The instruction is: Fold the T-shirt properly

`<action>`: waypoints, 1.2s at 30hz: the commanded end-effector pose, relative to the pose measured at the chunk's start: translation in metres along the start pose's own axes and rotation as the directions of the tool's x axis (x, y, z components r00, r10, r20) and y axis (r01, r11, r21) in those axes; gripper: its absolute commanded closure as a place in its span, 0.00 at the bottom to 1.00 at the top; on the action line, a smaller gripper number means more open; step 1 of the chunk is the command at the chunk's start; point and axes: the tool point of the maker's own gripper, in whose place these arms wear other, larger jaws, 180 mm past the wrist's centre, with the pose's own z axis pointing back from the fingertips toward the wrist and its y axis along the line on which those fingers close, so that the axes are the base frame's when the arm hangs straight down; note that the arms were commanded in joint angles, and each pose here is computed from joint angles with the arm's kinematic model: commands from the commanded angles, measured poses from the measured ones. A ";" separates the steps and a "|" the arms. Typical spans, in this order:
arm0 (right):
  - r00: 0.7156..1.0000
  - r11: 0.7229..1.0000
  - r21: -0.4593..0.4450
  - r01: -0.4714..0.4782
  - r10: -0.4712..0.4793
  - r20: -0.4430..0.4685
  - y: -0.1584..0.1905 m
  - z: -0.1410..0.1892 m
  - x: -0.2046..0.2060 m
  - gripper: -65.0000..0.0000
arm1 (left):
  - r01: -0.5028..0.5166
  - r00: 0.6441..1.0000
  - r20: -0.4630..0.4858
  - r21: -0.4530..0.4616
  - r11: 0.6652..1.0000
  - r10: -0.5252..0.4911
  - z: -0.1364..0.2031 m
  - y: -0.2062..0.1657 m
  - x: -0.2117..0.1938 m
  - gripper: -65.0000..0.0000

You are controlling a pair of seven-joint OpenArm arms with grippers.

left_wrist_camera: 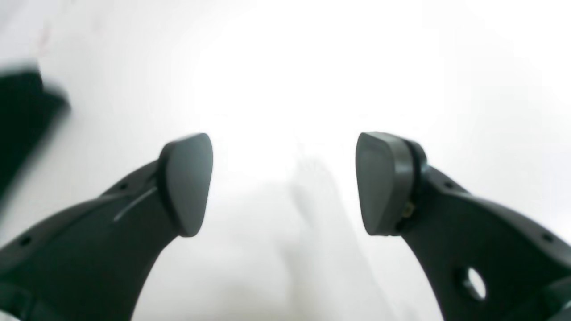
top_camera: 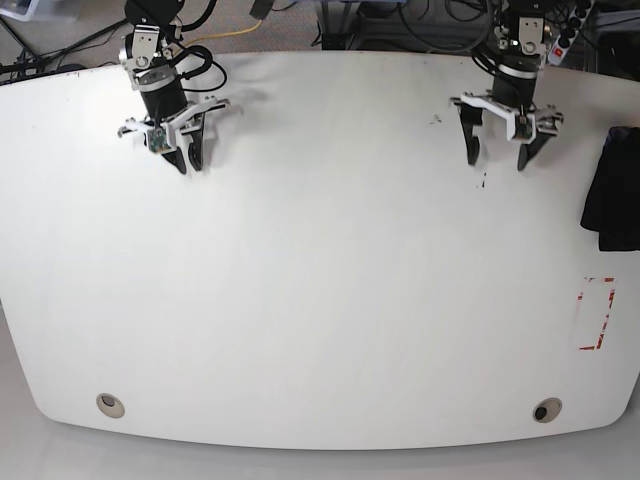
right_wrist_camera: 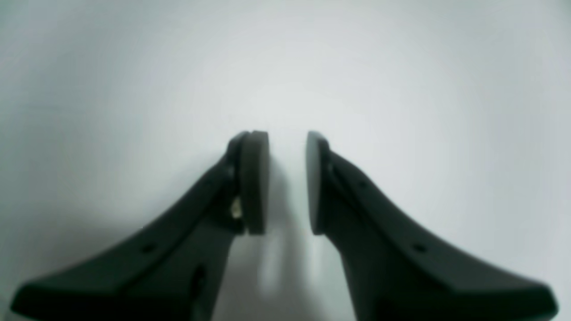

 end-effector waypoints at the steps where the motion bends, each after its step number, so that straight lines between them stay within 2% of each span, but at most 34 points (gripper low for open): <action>1: 0.997 0.999 0.001 0.054 -0.054 0.052 0.000 0.023 0.010 0.79 | -0.006 1.000 0.008 -0.012 1.000 0.006 0.029 -0.007 0.005 0.29; 6: 0.995 0.995 0.009 0.102 -0.102 -0.019 0.006 0.067 -0.012 0.79 | -0.044 0.994 -0.097 -0.020 0.999 0.042 0.085 -0.026 -0.012 0.29; 12: 0.972 0.980 -0.012 0.200 -0.199 -0.127 0.015 0.116 -0.046 0.80 | -0.079 0.966 -0.250 -0.018 0.997 0.072 0.148 -0.041 -0.035 0.29; 19: 0.928 0.971 -0.027 0.237 -0.234 -0.291 0.031 0.174 -0.086 0.80 | -0.104 0.891 -0.446 -0.015 0.994 0.087 0.211 -0.048 -0.079 0.29; 22: 0.890 0.961 0.002 0.275 -0.254 -0.380 0.053 0.196 -0.110 0.80 | -0.110 0.833 -0.545 0.006 0.994 0.095 0.235 -0.046 -0.119 0.29; 24: 0.869 0.958 0.009 0.288 -0.257 -0.422 0.059 0.204 -0.123 0.80 | -0.114 0.810 -0.577 0.019 0.993 0.104 0.241 -0.046 -0.137 0.29; 25: 0.845 0.953 0.005 0.304 -0.268 -0.463 0.065 0.213 -0.138 0.80 | -0.118 0.791 -0.602 0.028 0.993 0.110 0.245 -0.046 -0.151 0.29; 29: 0.785 0.940 -0.006 0.342 -0.289 -0.547 0.077 0.220 -0.179 0.80 | -0.126 0.742 -0.659 0.047 0.991 0.126 0.252 -0.045 -0.188 0.29; 32: 0.742 0.930 -0.022 0.367 -0.307 -0.596 0.084 0.217 -0.209 0.80 | -0.141 0.722 -0.679 0.040 0.989 0.131 0.242 -0.051 -0.210 0.29; 36: 0.706 0.922 -0.036 0.385 -0.319 -0.632 0.089 0.206 -0.234 0.80 | -0.134 0.698 -0.706 0.042 0.990 0.124 0.237 -0.047 -0.232 0.29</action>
